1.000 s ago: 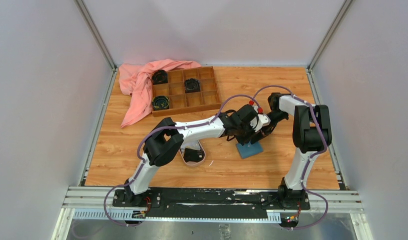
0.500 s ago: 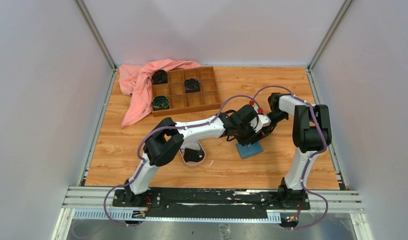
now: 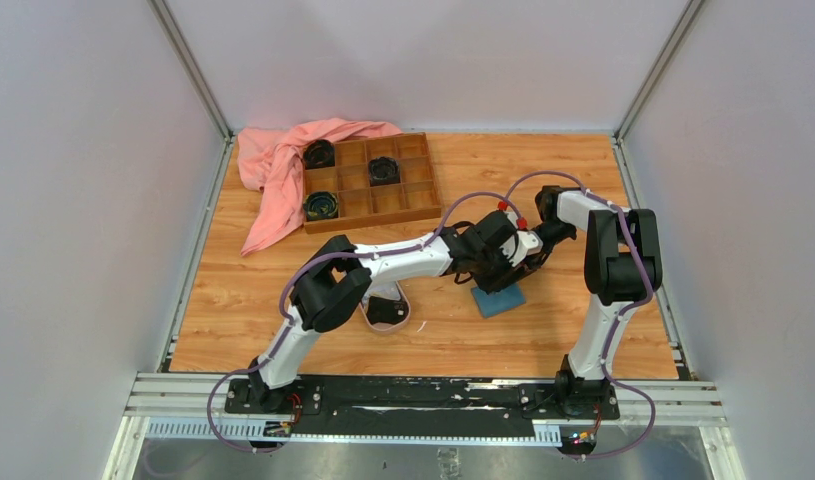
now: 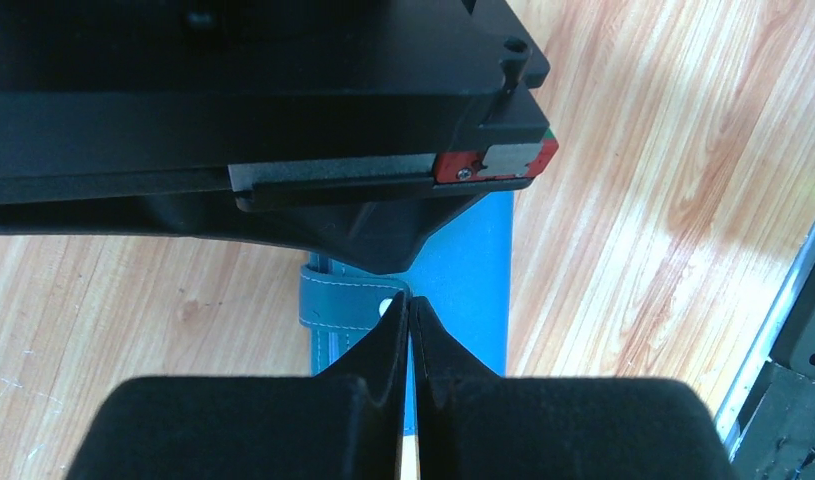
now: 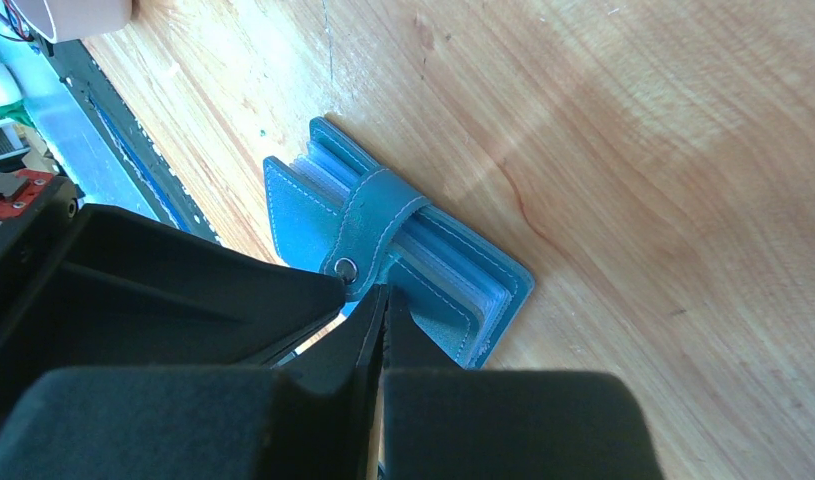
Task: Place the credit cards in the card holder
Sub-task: Close the card holder at the center of the board.
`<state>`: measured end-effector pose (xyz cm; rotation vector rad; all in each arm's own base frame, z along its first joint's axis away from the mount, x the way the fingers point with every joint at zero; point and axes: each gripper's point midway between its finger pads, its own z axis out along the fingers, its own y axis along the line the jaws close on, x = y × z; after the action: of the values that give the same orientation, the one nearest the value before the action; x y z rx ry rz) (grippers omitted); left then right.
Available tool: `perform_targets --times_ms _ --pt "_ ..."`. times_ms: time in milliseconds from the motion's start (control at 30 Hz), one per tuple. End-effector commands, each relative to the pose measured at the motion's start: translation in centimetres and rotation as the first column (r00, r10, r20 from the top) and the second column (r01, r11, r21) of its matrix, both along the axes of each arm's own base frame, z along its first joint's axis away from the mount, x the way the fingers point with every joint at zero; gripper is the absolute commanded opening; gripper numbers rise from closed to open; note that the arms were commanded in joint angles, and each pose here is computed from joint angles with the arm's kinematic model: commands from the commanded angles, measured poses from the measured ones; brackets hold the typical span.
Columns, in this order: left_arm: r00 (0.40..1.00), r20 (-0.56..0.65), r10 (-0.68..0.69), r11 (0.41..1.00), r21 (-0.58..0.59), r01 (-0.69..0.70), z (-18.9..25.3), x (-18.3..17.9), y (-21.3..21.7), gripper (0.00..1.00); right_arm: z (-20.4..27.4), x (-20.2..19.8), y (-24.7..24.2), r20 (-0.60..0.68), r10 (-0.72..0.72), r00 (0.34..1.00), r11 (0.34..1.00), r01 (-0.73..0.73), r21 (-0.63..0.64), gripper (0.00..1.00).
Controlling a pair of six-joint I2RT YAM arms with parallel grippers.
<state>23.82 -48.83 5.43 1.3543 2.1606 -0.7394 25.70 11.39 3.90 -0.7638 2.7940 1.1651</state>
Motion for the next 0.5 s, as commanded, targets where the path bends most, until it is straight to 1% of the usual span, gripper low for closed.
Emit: perform_targets --times_ms 0,200,467 --pt "0.999 -0.044 -0.027 0.999 0.038 0.029 -1.7 -1.3 -0.1 0.00 -1.0 0.1 -0.9 -0.017 -0.002 1.000 0.999 0.001 -0.038 0.00" --pt "0.997 -0.066 -0.028 0.998 0.058 0.032 -2.3 -1.7 0.3 0.00 -1.0 0.0 -0.9 -0.018 -0.003 1.000 0.999 0.002 -0.039 0.00" --pt "0.997 -0.075 -0.021 0.999 0.026 0.023 -1.1 -2.0 0.0 0.00 -1.0 0.0 -0.9 -0.017 -0.001 1.000 0.999 0.000 -0.039 0.00"
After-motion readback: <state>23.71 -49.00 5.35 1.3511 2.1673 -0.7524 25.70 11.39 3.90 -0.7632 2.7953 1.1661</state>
